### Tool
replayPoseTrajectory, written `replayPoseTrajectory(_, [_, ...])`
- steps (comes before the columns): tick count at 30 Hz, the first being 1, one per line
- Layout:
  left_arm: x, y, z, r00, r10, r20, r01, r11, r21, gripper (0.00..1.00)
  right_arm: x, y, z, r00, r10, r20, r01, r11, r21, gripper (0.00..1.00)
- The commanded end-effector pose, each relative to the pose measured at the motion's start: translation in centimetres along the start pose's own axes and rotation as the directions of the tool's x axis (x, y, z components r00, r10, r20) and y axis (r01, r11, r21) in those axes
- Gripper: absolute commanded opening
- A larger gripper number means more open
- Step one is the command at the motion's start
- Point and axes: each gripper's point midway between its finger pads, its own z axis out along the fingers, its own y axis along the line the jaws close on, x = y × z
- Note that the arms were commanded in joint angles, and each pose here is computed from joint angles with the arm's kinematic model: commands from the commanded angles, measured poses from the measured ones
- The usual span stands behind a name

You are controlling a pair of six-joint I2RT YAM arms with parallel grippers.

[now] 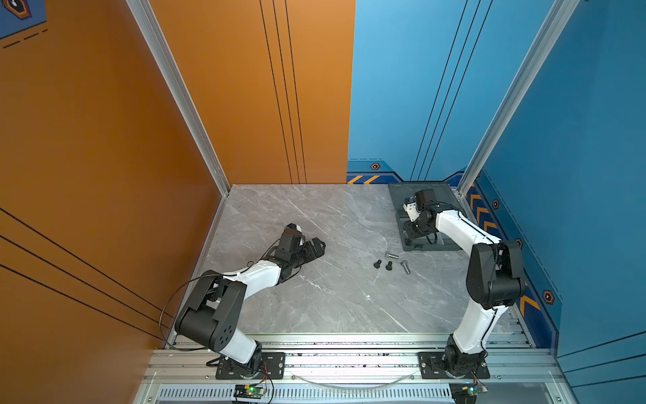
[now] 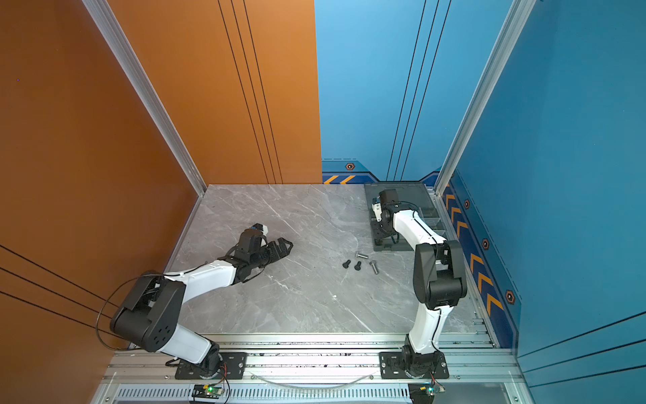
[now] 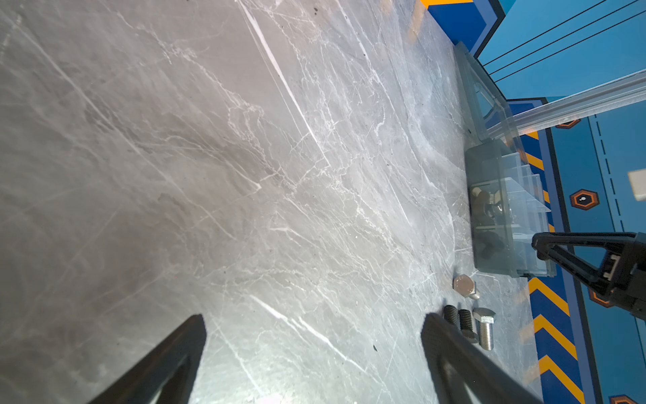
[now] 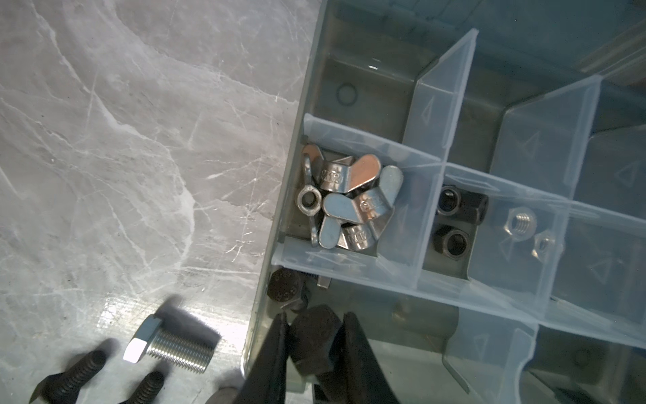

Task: Sort the screws and nuts into containers
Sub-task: 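Lower the black bolt into a compartment and open the right gripper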

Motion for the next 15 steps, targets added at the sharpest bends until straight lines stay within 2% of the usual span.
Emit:
replayPoseTrajectory(1, [-0.46,-0.2,-0.25,1.0,-0.003,0.016,0.003,1.0,0.015,0.98,0.86,-0.71,0.85,0.999,0.021,-0.038,-0.02,0.999,0.032,0.13])
replayPoseTrajectory(11, [-0.42,-0.18,-0.11,1.0,-0.003,0.014,0.003,1.0,0.013,0.98,1.04,-0.67,1.56,0.998,0.03,-0.054,-0.028,0.999,0.032,0.16])
replayPoseTrajectory(15, [-0.44,-0.2,0.01,1.0,-0.002,0.012,0.002,1.0,0.013,0.98,1.14,-0.66,1.83,0.998,0.035,-0.058,-0.033,0.999,0.032,0.22])
